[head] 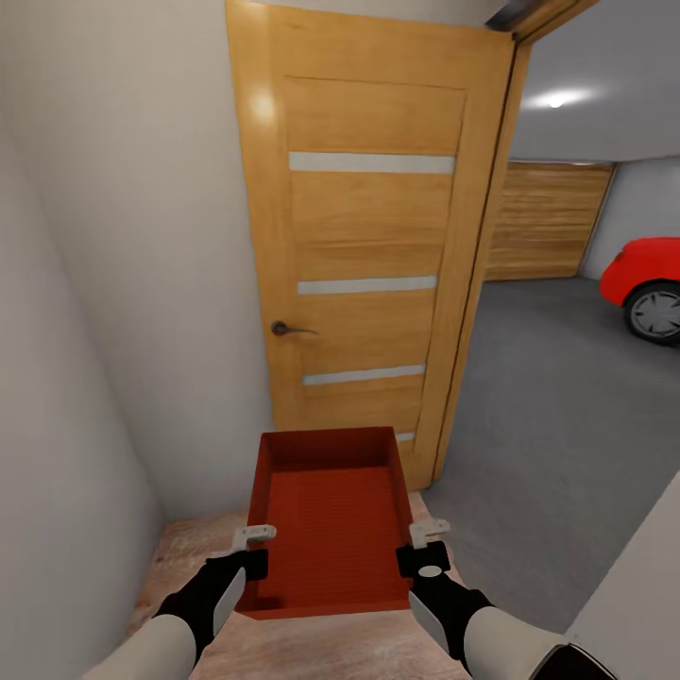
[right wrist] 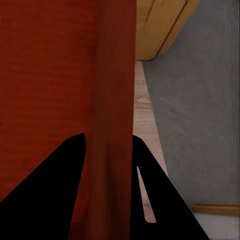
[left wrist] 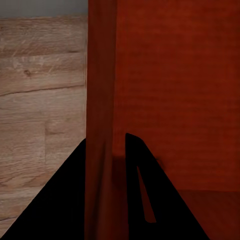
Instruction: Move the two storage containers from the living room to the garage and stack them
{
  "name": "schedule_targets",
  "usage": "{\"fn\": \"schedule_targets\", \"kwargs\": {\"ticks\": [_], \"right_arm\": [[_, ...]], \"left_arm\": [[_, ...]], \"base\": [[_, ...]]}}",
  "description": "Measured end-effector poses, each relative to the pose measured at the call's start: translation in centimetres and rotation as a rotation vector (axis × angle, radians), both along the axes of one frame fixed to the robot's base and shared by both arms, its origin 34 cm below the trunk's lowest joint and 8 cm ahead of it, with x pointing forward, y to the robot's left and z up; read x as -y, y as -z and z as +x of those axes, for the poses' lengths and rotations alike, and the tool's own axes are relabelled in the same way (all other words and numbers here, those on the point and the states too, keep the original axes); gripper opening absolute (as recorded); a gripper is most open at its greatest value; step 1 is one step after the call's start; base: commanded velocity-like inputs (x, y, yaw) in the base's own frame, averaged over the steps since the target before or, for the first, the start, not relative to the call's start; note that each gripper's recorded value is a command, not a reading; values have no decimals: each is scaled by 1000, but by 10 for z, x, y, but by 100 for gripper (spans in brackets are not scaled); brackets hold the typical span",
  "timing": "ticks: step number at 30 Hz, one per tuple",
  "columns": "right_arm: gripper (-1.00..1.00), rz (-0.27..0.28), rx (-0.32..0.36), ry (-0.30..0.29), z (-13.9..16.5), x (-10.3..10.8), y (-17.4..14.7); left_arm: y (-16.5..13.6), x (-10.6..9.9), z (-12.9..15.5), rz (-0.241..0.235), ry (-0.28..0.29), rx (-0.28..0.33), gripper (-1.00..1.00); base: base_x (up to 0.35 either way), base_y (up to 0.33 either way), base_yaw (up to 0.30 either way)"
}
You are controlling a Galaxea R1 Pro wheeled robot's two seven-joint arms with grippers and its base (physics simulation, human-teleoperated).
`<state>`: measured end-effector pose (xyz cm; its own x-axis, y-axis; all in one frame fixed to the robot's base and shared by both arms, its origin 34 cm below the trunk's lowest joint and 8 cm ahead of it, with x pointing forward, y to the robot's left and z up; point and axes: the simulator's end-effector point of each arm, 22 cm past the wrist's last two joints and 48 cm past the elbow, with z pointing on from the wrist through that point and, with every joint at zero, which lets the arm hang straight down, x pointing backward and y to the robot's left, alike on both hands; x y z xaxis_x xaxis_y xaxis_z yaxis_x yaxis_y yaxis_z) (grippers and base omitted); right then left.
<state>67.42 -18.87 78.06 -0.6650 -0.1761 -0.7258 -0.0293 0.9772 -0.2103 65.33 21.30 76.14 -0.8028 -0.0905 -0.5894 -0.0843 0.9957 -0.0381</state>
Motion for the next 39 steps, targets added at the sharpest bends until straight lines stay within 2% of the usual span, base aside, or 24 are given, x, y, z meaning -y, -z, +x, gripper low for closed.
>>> {"fn": "schedule_targets", "kwargs": {"ticks": [19,39], "right_arm": [[-100,1,0,0,0,0,0],[-100,1,0,0,0,0,0]], "left_arm": [[0,0,0,0,0,0,-100],[0,0,0,0,0,0,-100]], "base": [[211,190,-281],[107,93,-281]]}}
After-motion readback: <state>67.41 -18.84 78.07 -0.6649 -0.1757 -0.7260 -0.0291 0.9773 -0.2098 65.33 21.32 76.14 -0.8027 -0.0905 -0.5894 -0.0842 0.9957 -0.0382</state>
